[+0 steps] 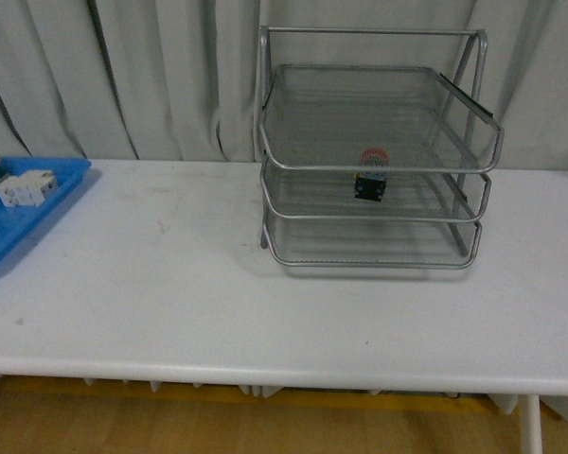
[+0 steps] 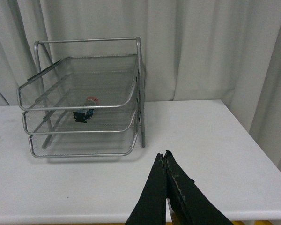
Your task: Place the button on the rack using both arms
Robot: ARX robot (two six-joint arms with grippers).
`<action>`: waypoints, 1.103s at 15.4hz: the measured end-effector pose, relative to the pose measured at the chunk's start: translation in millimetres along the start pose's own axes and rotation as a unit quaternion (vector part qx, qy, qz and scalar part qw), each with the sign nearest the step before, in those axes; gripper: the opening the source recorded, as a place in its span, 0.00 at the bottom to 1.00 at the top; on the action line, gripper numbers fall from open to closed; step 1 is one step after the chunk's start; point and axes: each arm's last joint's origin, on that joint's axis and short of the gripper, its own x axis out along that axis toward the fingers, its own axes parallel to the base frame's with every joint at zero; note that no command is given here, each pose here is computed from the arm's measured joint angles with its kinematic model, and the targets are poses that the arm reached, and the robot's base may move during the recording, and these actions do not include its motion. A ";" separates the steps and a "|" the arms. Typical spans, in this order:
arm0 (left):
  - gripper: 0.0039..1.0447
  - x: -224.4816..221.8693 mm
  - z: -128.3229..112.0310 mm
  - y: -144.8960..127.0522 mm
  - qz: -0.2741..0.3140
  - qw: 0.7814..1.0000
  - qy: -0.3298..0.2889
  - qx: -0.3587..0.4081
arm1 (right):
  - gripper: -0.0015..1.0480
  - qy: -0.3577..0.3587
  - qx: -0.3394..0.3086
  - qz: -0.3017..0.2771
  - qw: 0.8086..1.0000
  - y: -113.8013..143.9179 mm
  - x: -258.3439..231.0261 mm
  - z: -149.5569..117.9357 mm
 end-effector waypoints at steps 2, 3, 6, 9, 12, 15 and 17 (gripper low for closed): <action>0.94 0.0 0.0 0.0 0.000 1.000 0.000 0.000 | 0.02 -0.001 0.000 0.000 1.000 0.0 -2.4 0.0; 0.94 0.0 0.0 0.0 0.000 1.000 0.000 0.000 | 0.02 -0.002 0.000 0.000 1.000 0.0 -3.1 0.0; 0.94 0.0 0.0 0.0 0.001 1.000 0.000 0.000 | 0.02 0.010 0.000 0.000 1.000 0.0 -13.6 -4.1; 0.94 0.0 0.0 0.0 0.000 1.000 0.000 0.000 | 0.02 0.005 0.000 0.000 1.000 0.0 -14.3 -3.3; 0.94 0.0 0.0 0.0 0.000 1.000 0.000 0.000 | 0.02 0.003 0.000 0.000 1.000 0.0 -14.3 -3.0; 0.94 0.0 0.0 0.0 0.000 1.000 0.000 0.000 | 0.09 0.003 -0.001 0.000 1.000 0.0 -14.3 -3.0; 0.94 0.0 0.0 0.0 0.000 1.000 0.000 0.000 | 0.33 0.003 -0.001 0.000 1.000 0.0 -14.3 -3.0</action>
